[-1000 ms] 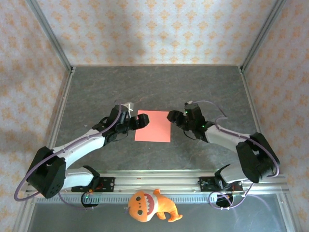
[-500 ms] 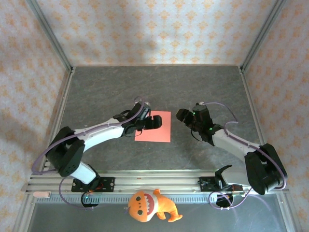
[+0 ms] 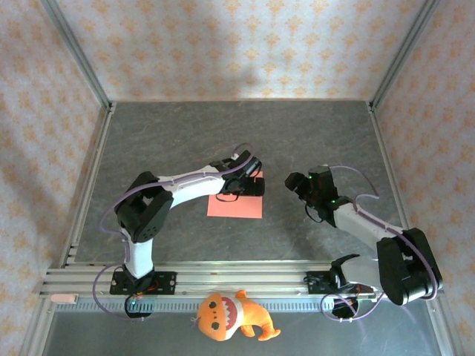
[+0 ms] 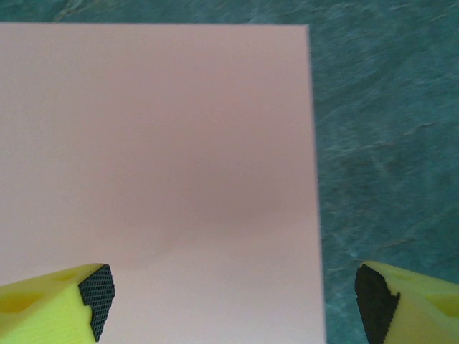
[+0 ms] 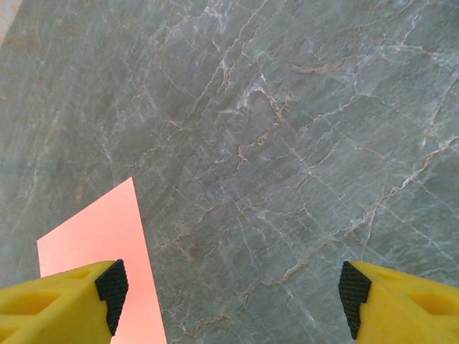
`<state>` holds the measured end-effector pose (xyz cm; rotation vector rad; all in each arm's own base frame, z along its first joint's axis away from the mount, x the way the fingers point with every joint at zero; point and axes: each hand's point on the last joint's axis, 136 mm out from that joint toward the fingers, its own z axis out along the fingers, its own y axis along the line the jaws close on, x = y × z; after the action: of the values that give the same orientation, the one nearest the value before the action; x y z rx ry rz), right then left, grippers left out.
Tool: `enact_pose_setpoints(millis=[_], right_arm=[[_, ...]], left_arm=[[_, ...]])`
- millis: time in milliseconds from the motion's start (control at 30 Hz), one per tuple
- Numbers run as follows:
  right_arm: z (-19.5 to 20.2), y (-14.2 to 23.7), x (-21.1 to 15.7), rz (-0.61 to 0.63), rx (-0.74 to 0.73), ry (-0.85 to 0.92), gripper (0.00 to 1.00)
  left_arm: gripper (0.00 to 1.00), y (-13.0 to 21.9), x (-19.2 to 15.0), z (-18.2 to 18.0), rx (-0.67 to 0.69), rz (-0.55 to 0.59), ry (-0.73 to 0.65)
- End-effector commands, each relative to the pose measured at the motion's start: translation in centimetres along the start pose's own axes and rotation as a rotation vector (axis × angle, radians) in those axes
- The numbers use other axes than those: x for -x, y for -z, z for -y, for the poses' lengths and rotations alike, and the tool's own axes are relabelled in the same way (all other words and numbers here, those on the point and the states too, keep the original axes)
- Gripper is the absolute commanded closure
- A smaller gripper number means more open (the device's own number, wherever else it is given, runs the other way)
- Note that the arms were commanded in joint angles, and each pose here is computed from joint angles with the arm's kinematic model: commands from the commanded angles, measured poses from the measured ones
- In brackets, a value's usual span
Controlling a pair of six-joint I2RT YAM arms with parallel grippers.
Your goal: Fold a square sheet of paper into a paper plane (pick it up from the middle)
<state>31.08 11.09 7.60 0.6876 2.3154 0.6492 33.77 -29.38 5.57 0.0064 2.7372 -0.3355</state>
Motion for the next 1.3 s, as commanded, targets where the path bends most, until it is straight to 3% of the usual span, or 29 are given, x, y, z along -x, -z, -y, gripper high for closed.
enact_pose_setpoints(millis=[0,200,633,1000,1267], right_arm=[[-0.3,0.4,0.4,0.010,0.012,0.021,0.19],[-1.2,0.0,-0.2,-0.033,0.054,0.021,0.18],[-1.2,-0.1,-1.2,-0.076,0.074,0.014,0.12],[-1.1,-0.2,-1.5,-0.090,0.076,0.013,0.12],[-1.4,-0.1,-1.8,-0.104,0.092,0.018,0.09]], left_arm=[[0.09,0.8,0.3,-1.9,0.114,-0.001,-0.021],[0.07,-0.3,-0.2,-4.0,0.189,-0.039,-0.016],[0.03,-2.0,0.1,-3.8,0.195,-0.061,-0.012],[0.01,-0.5,1.2,-4.0,0.214,-0.012,0.002],[0.01,-1.4,0.8,-4.2,0.230,-0.030,0.008]])
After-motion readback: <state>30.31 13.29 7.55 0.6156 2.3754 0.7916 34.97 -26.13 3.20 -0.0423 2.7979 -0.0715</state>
